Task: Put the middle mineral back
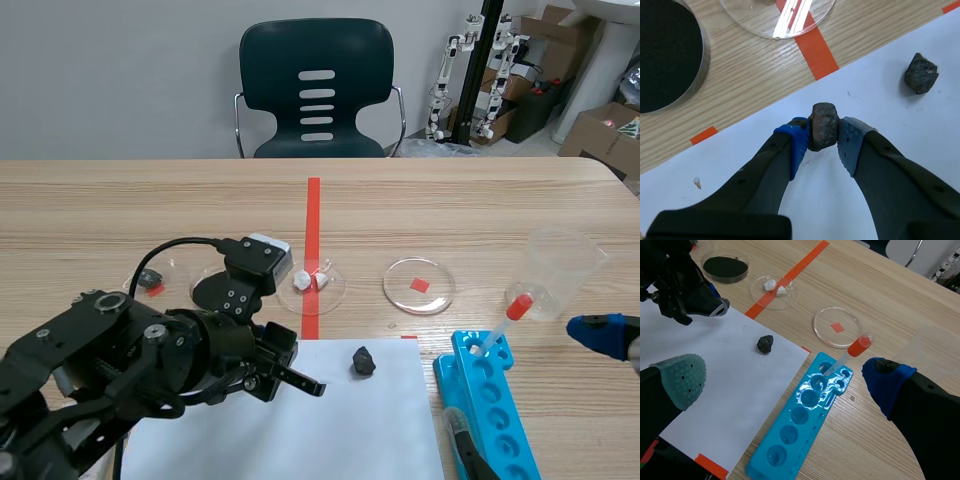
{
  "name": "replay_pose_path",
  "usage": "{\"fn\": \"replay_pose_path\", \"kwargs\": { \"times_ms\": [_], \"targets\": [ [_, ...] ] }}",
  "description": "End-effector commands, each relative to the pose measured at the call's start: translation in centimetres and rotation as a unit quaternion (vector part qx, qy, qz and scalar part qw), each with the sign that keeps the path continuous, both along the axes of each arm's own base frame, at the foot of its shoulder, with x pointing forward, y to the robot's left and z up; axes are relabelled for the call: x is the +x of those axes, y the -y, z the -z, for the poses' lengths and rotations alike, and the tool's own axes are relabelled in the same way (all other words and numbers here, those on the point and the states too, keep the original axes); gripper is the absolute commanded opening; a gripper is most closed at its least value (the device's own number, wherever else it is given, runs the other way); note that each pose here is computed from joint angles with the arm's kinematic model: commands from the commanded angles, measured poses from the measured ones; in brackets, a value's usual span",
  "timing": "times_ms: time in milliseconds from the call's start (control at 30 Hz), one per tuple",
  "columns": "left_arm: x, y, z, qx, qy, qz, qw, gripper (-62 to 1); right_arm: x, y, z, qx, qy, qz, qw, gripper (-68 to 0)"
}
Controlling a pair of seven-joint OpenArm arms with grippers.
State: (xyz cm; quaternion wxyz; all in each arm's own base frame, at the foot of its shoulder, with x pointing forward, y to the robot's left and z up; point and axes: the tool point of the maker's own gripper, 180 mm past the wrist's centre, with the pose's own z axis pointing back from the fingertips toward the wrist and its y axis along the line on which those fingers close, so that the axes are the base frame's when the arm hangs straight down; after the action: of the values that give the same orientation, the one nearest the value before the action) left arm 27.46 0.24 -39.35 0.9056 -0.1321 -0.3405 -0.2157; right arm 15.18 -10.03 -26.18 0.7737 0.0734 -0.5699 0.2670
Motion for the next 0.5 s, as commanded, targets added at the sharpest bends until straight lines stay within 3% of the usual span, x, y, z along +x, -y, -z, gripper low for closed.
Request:
{"fn": "replay_pose_path", "kwargs": {
  "times_ms": [0, 233, 467],
  "targets": [
    [0.8, 0.8, -1.4, -0.015, 0.015, -0.008, 0.9997, -49.2, 0.1, 0.0, -0.4, 0.004, 0.007, -0.001, 1.0000, 0.4],
    [1.1, -0.8, -0.7, 0.020, -0.023, -0.068, 0.9972, -49.2, 0.1, 0.0, -0.4, 0.004, 0.008, -0.001, 1.0000, 0.4],
    [0.7, -1.8, -0.2, 0.052, -0.073, -0.075, 0.9931, -49.2, 0.1, 0.0, -0.4, 0.004, 0.008, -0.001, 1.0000, 0.4]
  ]
}}
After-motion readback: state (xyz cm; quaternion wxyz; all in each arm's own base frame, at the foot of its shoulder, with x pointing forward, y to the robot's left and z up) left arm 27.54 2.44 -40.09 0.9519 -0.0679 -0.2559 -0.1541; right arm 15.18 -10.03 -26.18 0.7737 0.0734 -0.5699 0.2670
